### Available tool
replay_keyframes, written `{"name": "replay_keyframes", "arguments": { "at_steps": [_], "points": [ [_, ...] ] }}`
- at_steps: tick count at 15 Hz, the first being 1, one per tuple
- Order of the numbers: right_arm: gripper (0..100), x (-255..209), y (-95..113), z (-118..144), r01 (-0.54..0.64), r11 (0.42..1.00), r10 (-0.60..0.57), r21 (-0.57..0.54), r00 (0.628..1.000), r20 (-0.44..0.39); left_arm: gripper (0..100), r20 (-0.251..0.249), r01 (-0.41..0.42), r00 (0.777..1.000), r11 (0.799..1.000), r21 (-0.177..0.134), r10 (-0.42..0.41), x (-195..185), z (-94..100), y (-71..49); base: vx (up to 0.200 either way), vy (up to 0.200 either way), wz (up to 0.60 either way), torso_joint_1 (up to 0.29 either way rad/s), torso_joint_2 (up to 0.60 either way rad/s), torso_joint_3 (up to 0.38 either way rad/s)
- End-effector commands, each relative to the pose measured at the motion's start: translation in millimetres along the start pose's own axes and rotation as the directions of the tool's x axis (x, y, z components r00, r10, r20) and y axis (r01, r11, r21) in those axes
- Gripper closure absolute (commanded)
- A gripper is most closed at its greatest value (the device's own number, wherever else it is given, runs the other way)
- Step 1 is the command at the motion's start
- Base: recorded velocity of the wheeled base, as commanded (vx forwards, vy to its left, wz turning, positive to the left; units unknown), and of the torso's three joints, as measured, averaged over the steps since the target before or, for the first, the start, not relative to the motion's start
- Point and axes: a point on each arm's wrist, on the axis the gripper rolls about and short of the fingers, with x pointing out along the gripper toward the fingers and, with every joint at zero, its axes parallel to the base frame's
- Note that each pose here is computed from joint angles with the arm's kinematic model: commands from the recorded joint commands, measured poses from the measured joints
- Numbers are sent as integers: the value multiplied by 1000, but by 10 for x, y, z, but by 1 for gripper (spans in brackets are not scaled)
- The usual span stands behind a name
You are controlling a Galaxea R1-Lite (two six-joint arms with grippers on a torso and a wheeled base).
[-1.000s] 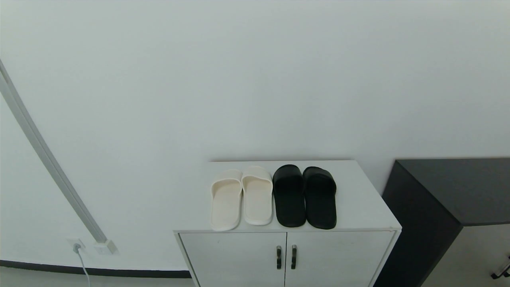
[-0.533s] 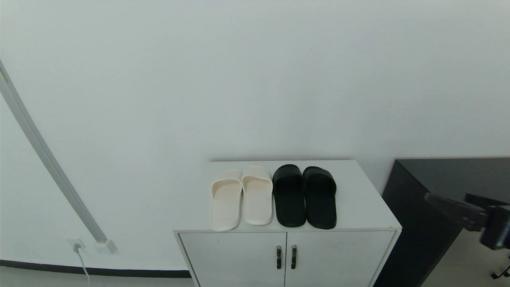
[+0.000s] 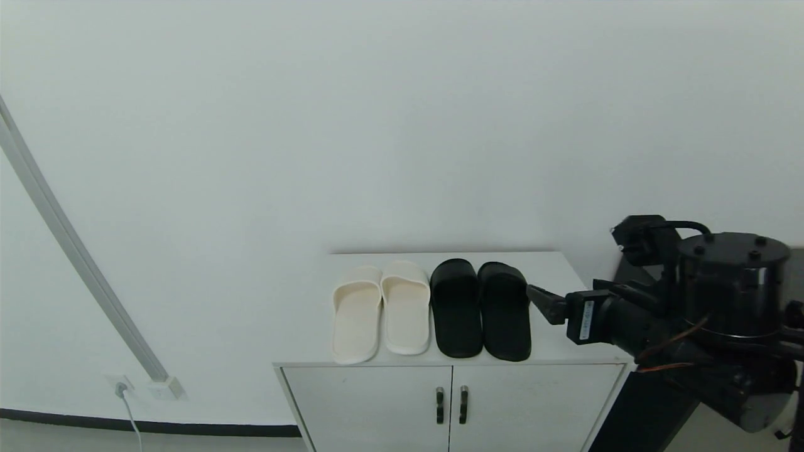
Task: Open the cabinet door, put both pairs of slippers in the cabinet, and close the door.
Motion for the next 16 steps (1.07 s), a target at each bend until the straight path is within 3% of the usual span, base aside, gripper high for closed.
{"name": "replay_keyframes", "arguments": {
  "at_steps": [1,4,9,16],
  "points": [
    [0,190,216,-154,-16,999,14,-37,999,-50,100,-1,1,1000,1000,-1,-1,1,1,0,0,0,0,0,0,0],
    [0,319,447,-297,-19,998,15,-64,998,-68,100,-1,1,1000,1000,-1,-1,1,1,0,0,0,0,0,0,0],
    [0,782,652,-604,93,994,-93,-54,996,3,100,-1,0,1000,1000,-1,0,1,1,0,0,0,0,0,0,0],
    [0,1272,586,-838,159,985,-161,-71,986,-33,100,-1,1,1000,1000,-1,-1,1,1,0,0,0,0,0,0,0]
  ]
}}
